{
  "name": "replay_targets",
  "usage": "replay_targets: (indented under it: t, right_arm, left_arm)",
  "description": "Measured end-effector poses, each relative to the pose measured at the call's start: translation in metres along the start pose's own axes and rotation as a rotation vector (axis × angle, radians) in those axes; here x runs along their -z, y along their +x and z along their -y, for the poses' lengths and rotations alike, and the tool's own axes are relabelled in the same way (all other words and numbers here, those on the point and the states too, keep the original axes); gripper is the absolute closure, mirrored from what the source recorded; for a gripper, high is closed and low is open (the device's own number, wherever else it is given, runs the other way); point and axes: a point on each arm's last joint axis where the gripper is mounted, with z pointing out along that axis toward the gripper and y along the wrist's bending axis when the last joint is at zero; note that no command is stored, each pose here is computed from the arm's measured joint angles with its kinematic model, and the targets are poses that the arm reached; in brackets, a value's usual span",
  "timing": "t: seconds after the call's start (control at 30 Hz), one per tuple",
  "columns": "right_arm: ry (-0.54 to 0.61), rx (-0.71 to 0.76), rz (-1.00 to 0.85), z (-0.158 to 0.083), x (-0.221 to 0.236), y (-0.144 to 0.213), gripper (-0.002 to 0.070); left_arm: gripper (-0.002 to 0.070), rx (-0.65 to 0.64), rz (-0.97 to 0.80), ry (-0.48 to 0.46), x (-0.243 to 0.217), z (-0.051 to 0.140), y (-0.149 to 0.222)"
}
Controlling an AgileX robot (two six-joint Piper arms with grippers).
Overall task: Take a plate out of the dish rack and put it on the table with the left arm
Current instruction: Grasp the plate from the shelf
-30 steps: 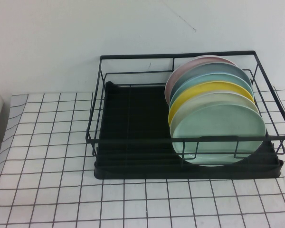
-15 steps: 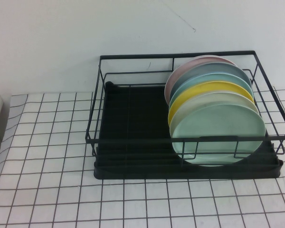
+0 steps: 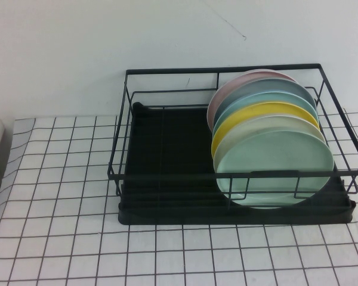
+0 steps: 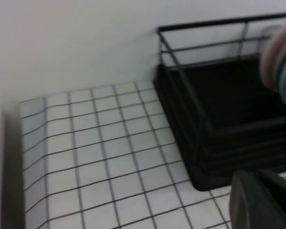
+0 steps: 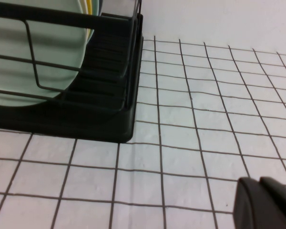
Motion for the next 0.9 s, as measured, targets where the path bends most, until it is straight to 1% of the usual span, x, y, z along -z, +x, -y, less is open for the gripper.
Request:
replay_targets:
  t: [0.1, 0.23, 0.4, 0.47, 0.57, 0.6, 0.7, 0.73, 0.8, 0.87, 0.9]
  right_arm:
    - [0.0, 0.0, 0.0, 0.0, 0.0, 0.0, 0.068]
    - [0.0, 0.0, 0.0, 0.0, 0.0, 0.0, 0.068]
    - [0.0, 0.0, 0.0, 0.0, 0.0, 0.0, 0.068]
    - [0.0, 0.0, 0.0, 0.0, 0.0, 0.0, 0.068]
    - [0.0, 0.0, 0.0, 0.0, 0.0, 0.0, 0.068]
    - [0.0, 0.0, 0.0, 0.0, 0.0, 0.0, 0.068]
    - [0.0, 0.0, 0.0, 0.0, 0.0, 0.0, 0.068]
    - [0.0, 0.0, 0.0, 0.0, 0.0, 0.0, 0.068]
    - [0.0, 0.0, 0.0, 0.0, 0.0, 0.0, 0.068]
    - [0.0, 0.0, 0.0, 0.0, 0.0, 0.0, 0.068]
    - [0.0, 0.0, 0.0, 0.0, 0.0, 0.0, 0.068]
  left_arm:
    - [0.0678, -0.079, -0.077, 0.125, -0.02, 0.006, -0.022]
    - [0.0678, -0.203, -0.095, 0.279, -0.055, 0.01, -0.041]
    - [0.0678, -0.309, -0.051, 0.457, -0.1, 0.013, -0.051]
    - [0.0678, -0.342, -0.004, 0.521, -0.117, 0.015, -0.056]
    - [0.0673, -0.391, 0.043, 0.593, -0.14, 0.022, -0.061]
    - [0.0665, -0.403, 0.044, 0.602, -0.148, 0.025, -0.061]
    - [0.062, -0.467, 0.037, 0.645, -0.174, 0.043, -0.061]
    - [0.0594, -0.49, 0.036, 0.651, -0.182, 0.052, -0.06]
    - [0.0523, -0.524, 0.036, 0.652, -0.195, 0.067, -0.06]
    - [0.0417, -0.567, 0.037, 0.661, -0.207, 0.084, -0.058]
    - [0.0375, -0.589, 0.038, 0.676, -0.211, 0.093, -0.056]
